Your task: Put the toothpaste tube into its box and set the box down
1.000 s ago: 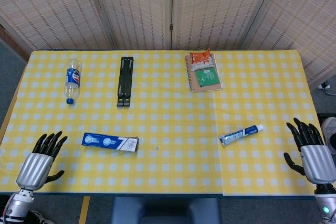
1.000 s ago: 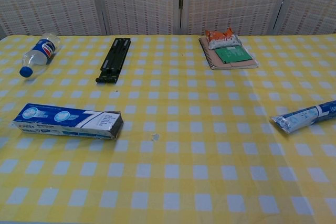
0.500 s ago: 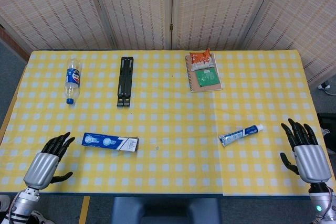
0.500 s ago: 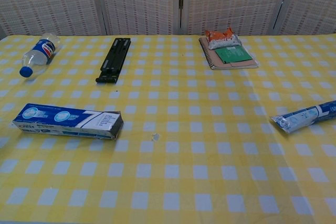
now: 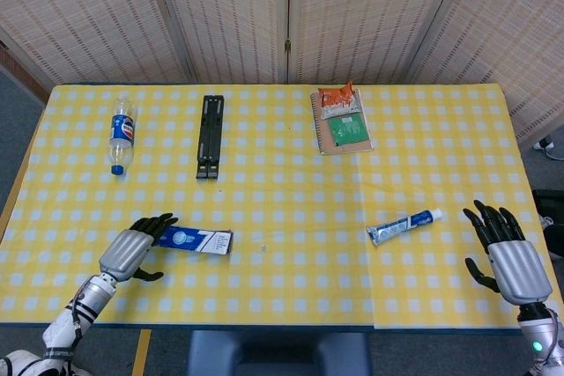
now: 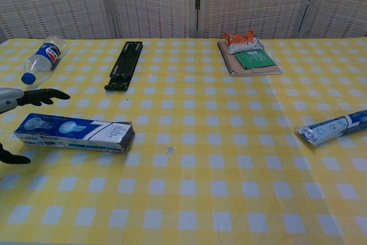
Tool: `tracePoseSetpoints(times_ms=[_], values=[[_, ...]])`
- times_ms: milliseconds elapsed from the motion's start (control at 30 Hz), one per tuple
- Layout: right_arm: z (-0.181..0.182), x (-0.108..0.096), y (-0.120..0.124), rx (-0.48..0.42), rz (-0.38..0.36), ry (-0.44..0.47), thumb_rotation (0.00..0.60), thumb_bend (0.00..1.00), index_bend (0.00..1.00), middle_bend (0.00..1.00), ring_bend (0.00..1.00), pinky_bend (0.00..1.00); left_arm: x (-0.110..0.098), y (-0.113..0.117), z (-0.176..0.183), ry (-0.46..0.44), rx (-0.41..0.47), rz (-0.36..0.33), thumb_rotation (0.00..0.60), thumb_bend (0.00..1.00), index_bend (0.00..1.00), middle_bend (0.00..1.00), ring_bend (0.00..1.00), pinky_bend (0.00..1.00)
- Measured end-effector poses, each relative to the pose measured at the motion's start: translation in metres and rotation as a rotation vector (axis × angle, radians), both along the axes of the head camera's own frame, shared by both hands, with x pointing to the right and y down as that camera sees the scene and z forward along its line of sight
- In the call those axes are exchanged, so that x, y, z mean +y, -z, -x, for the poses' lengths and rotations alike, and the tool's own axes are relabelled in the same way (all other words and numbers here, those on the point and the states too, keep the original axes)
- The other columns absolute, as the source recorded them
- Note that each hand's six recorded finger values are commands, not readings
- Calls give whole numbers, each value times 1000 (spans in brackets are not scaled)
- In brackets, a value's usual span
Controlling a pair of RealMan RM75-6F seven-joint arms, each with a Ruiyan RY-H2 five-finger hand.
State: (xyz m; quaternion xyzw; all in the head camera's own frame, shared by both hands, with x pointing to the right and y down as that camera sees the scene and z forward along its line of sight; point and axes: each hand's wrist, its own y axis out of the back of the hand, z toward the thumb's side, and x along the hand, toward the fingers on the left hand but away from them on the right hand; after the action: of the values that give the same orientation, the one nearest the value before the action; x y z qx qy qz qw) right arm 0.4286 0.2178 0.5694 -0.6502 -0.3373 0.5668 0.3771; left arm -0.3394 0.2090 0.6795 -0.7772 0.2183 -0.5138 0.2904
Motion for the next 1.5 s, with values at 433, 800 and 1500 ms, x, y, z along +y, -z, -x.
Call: tracePoseSetpoints(times_ms=[433, 800, 1500], values=[[0, 6, 1, -2, 19, 4, 600, 394, 0, 0, 0, 0, -12, -27, -22, -54, 1, 7, 600, 192, 98, 115, 154, 176], [-6, 11, 4, 6, 26, 2, 600, 395, 0, 0, 0, 0, -18, -37, -16, -70, -52, 44, 600, 195, 161, 180, 245, 199], [-13, 12, 12, -11, 25, -25, 600, 395, 0, 0, 0, 0, -34, -46, -15, 1, -70, 20, 600, 194, 395, 344, 387, 314]])
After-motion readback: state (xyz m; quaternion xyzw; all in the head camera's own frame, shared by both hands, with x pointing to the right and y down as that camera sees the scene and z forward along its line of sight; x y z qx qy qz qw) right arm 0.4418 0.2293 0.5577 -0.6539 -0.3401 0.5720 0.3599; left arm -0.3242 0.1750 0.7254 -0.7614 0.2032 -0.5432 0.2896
